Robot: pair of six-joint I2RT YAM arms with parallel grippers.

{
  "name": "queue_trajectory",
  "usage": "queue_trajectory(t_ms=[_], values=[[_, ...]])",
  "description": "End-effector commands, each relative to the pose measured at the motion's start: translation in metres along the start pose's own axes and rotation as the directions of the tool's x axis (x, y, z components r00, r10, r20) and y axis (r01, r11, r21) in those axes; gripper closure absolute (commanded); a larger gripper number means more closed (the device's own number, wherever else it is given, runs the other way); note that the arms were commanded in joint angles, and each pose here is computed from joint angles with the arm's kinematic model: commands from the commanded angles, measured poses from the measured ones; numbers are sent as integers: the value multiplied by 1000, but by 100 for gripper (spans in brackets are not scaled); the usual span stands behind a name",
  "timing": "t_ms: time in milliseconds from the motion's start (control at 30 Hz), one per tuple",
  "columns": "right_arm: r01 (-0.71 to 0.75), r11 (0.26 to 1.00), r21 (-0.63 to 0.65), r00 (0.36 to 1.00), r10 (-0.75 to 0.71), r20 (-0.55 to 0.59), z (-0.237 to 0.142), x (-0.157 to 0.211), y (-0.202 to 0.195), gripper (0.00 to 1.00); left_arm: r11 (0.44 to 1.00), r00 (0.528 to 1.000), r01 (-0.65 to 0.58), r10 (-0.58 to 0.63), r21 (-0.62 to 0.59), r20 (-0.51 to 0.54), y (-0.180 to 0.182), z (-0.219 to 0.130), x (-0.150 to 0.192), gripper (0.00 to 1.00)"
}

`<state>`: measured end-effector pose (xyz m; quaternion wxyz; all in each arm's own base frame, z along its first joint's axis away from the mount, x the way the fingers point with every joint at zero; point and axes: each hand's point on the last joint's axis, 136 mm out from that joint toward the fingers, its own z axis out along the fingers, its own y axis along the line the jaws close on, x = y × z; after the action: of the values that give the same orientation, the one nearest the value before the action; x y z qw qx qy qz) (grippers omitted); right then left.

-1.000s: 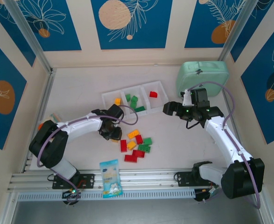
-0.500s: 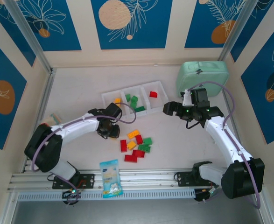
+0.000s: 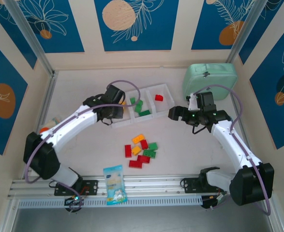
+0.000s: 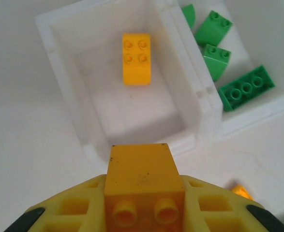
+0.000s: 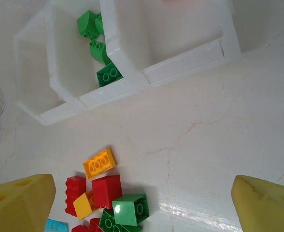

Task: Sort the legos into containers by color
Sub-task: Place the lego in the container.

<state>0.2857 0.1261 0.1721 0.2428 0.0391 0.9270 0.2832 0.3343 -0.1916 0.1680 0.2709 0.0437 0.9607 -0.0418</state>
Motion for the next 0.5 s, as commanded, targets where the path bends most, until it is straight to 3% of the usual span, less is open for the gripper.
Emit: queue_trajectory(t_ms=[0, 300, 467], values=[[18, 1000, -10, 1000, -18, 2, -4, -2, 6, 6, 1000, 1000, -7, 6, -5, -24, -3, 15, -12, 74], [15, 1000, -17, 1000, -15, 4, -3, -3, 5, 6, 995, 991, 97, -93, 32, -92, -6, 64, -19, 76], [10, 1000, -23, 1000, -10, 0, -2, -3, 5, 6, 988, 983, 142, -135, 53, -126, -5, 87, -18, 72]])
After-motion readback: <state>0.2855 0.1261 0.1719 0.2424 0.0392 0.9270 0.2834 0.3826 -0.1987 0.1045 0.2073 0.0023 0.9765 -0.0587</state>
